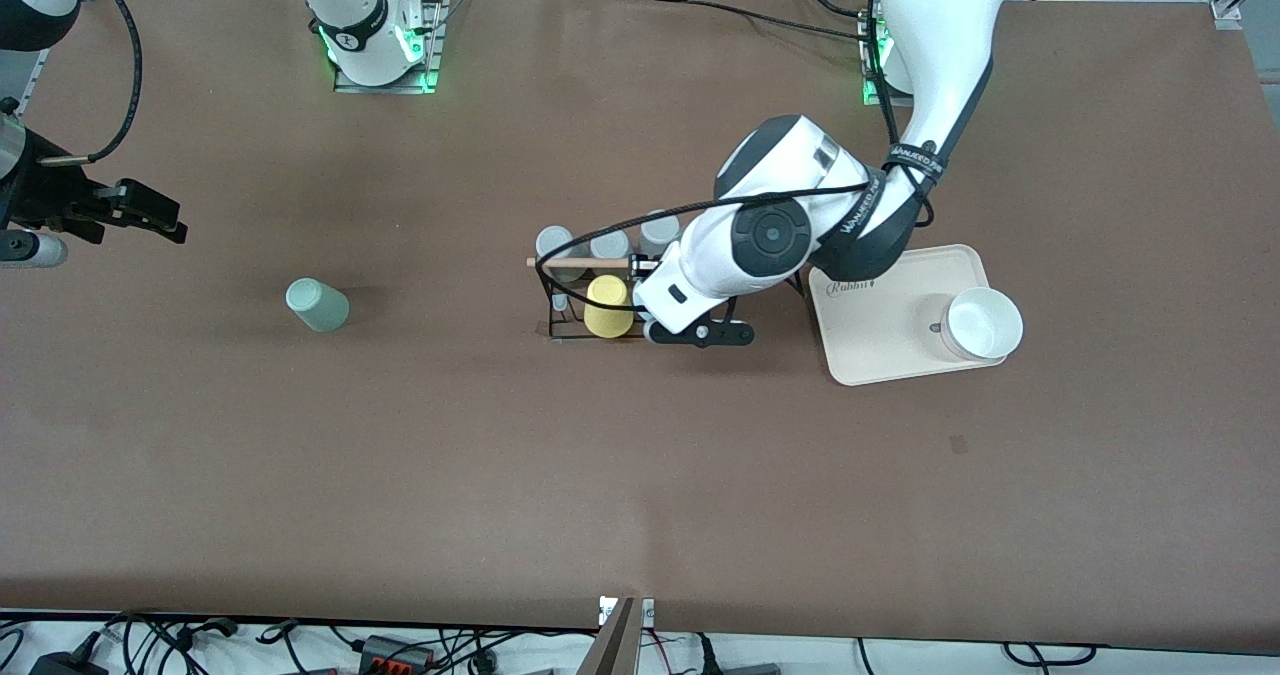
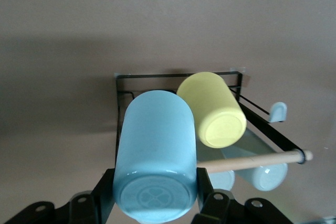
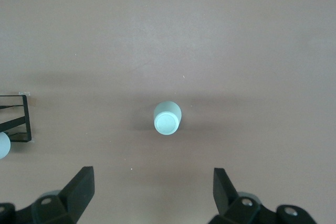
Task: Hang scattered cups on rack with three cups
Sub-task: 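Carry the light blue cup to the rack beside the yellow cup, then open the left gripper and withdraw it from the rack, then move the right gripper toward the teal cup while the left gripper hovers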
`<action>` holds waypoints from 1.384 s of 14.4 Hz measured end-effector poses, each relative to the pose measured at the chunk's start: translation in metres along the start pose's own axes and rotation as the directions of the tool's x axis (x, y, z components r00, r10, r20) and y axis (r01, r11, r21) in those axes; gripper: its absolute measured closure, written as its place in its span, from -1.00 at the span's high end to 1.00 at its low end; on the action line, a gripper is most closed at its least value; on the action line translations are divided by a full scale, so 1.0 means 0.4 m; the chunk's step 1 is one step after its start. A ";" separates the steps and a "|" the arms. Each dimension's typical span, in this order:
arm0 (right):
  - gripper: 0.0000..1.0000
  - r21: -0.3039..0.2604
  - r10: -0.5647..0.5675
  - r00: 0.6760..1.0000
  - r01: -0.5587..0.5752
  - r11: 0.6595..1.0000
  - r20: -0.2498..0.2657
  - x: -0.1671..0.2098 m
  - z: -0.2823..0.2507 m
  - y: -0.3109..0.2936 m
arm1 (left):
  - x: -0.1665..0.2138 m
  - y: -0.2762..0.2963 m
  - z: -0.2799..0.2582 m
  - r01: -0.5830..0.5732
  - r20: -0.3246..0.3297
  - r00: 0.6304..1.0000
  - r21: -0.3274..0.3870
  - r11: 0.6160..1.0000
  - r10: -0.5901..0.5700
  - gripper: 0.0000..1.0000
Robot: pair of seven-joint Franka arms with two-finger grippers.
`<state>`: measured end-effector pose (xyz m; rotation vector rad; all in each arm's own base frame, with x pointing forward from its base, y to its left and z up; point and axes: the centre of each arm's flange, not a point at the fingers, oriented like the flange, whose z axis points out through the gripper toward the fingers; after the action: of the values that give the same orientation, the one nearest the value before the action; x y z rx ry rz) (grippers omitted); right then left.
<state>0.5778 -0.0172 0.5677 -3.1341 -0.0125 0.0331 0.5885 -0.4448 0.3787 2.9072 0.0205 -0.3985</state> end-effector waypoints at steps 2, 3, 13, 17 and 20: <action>1.00 0.000 0.000 1.000 0.000 1.000 0.000 0.000 0.000 0.000 | 0.000 0.012 0.041 -0.014 -0.001 1.000 0.029 0.999 0.014 0.30; 1.00 0.000 0.000 1.000 0.000 1.000 0.000 0.000 0.000 0.000 | 0.004 0.019 0.064 -0.022 -0.009 1.000 0.035 0.999 0.022 0.30; 1.00 0.000 0.002 1.000 -0.002 1.000 0.003 0.000 0.004 0.003 | 0.110 -0.165 -0.139 0.005 -0.114 0.993 0.075 0.997 0.004 1.00; 1.00 0.000 -0.001 1.000 0.001 1.000 0.013 0.007 0.019 -0.002 | 0.102 -0.421 -0.419 0.103 -0.156 0.984 0.100 0.990 -0.087 1.00; 1.00 0.000 -0.001 1.000 0.001 1.000 0.031 0.023 0.053 -0.002 | 0.095 -0.513 -0.470 0.116 -0.136 0.986 0.128 0.985 -0.098 1.00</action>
<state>0.5866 -0.0160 0.5463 -3.1334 -0.0145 0.0815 0.6663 -0.2058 0.5043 3.0713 0.1770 -0.2369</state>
